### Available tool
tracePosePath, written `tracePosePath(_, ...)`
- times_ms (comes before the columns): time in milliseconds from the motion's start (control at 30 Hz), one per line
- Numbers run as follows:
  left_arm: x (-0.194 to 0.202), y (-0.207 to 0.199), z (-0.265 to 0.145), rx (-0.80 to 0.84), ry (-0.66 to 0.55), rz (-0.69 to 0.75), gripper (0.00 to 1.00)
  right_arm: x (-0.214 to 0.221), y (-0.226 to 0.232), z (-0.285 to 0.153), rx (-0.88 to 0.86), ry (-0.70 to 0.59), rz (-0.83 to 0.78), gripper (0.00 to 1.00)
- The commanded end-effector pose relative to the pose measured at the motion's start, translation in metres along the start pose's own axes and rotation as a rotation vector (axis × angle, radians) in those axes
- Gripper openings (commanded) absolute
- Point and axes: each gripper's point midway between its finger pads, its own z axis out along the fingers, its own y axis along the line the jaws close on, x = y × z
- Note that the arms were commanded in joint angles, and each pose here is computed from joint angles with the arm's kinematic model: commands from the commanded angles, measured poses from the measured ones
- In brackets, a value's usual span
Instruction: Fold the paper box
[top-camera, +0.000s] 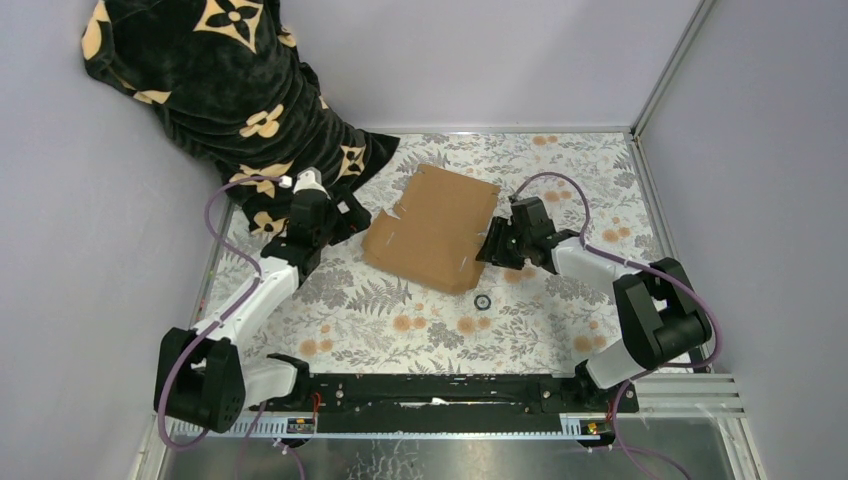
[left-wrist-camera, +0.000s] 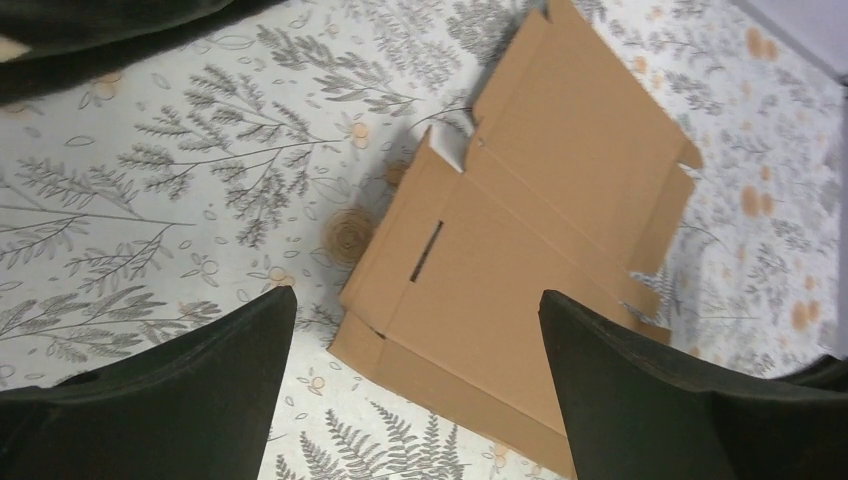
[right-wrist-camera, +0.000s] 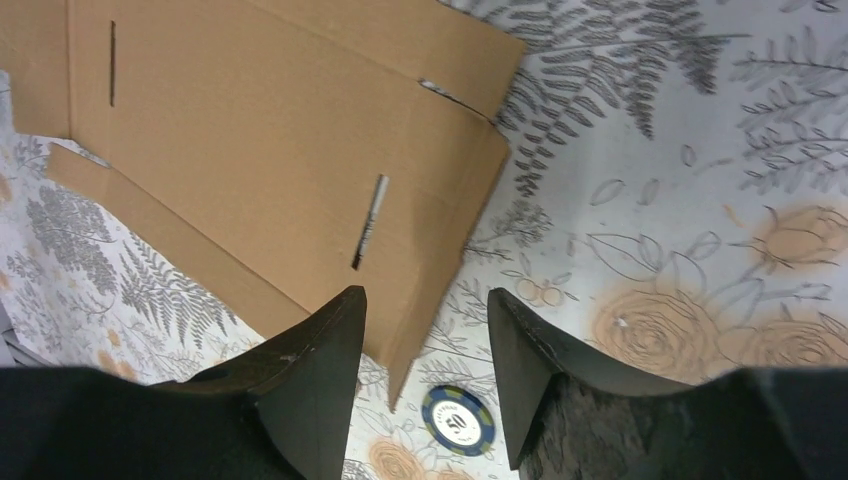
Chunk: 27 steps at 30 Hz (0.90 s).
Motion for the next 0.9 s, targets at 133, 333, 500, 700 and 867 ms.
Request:
tracePosePath(133,0.002,0.012,0.001,-0.046,-0.027,0.004,0.98,-0.018,0.033,0.010,0.003,-0.045,-0.018,0.55)
tracePosePath(333,-0.007,0.009,-0.006,-0.024,-0.077,0.026,0.99,-0.015,0.034,0.012,0.027,-0.033,-0.028,0.54)
tracePosePath(500,-0.005,0.013,-0.002,-0.039,-0.080,0.063,0.99,-0.012,0.031,0.014,0.052,-0.017,-0.025,0.54)
tracePosePath(700,-0.004,0.016,-0.001,-0.047,-0.086,0.056,0.99,-0.011,0.028,0.016,0.071,-0.009,-0.027,0.50)
tracePosePath(867,0.003,0.011,-0.002,-0.012,-0.062,0.021,0.99,-0.009,0.031,0.021,0.062,0.012,-0.024,0.40)
